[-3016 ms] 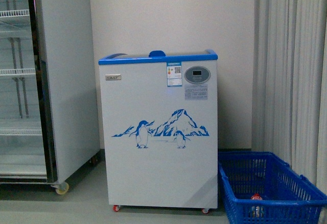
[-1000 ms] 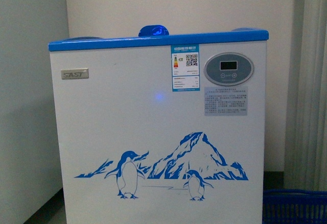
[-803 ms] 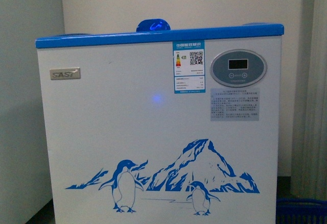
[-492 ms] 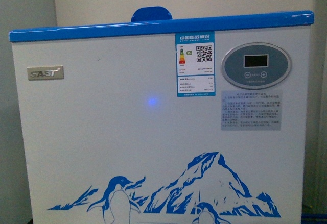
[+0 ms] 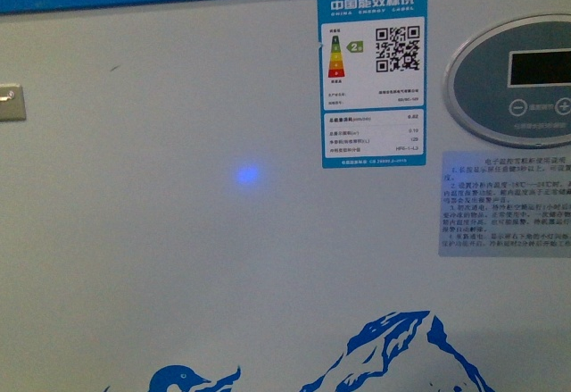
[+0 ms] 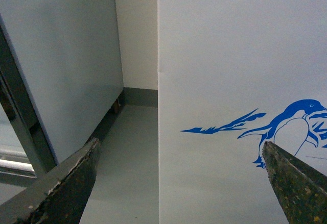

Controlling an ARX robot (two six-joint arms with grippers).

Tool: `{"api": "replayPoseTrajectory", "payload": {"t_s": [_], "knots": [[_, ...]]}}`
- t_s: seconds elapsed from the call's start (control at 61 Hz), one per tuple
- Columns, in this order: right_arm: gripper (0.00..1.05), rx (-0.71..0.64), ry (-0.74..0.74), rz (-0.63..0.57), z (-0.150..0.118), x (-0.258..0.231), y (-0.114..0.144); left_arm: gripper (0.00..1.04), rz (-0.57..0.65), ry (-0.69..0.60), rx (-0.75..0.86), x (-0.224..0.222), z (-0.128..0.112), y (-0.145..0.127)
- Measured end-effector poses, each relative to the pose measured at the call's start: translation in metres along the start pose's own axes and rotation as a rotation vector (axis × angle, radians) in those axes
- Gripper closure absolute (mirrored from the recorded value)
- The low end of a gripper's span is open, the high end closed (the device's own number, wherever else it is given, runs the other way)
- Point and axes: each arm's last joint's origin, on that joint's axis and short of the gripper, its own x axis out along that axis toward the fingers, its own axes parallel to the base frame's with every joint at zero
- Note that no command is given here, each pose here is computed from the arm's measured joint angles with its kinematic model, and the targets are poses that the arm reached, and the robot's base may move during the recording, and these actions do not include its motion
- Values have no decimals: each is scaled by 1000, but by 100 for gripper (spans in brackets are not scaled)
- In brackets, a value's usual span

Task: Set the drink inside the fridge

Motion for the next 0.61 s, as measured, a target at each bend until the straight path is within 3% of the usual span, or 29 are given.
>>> {"api": "replayPoseTrajectory", "payload": {"t_s": [0.115, 0.18, 0.295, 0.426, 0.607], "knots": [[8, -83, 396, -408, -1, 29, -13, 8, 1, 0, 0, 0, 0, 0], [8, -75, 508, -511, -7, 62, -23, 8, 1, 0, 0, 0, 0, 0], [8, -38, 611, -586, -21, 109, -37, 8, 1, 0, 0, 0, 0, 0], [8, 78, 818, -657, -76, 165, -59, 8, 1, -1, 0, 0, 0, 0], [8, 177, 890, -666, -127, 207, -66, 8, 1, -1, 0, 0, 0, 0]]}}
